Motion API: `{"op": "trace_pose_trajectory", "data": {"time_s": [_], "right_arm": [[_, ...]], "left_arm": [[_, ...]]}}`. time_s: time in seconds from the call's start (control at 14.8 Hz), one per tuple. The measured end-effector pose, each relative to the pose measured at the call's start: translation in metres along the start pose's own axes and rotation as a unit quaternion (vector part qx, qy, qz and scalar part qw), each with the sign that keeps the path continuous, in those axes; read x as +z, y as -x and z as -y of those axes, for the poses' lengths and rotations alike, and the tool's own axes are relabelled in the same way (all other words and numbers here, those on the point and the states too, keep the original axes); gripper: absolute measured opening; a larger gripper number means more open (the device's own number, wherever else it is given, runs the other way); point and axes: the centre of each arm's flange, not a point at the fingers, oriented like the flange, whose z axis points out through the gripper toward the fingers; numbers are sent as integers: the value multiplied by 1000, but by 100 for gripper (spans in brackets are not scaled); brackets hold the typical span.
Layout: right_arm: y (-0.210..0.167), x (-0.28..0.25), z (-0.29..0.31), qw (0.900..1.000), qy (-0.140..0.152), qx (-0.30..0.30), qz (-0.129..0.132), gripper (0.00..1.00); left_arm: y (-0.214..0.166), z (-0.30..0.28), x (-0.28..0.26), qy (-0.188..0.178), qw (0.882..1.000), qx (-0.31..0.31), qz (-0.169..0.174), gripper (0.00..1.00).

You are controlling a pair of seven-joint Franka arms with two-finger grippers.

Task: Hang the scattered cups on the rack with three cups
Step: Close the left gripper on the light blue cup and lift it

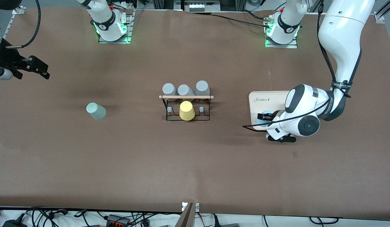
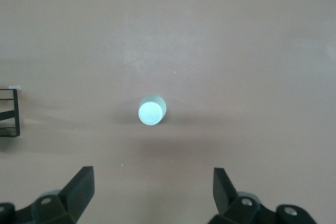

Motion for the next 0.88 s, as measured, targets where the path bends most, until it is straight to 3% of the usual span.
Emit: {"op": "trace_pose_trajectory", "data": {"time_s": [0.68,0.81,0.88], "right_arm": [[-4,15,0,1000,-2,0,20,100],[-5,17,1,1000,-2,-2,23,100],[-5,18,4,1000,-2,-4,23,100]], "left_arm": [[-2,-7,12,-2,1000,6,6,100],[-3,-6,13,-9,1000,9,0,97],[-3,-5,13,-19,1000,12,-3,90]]}}
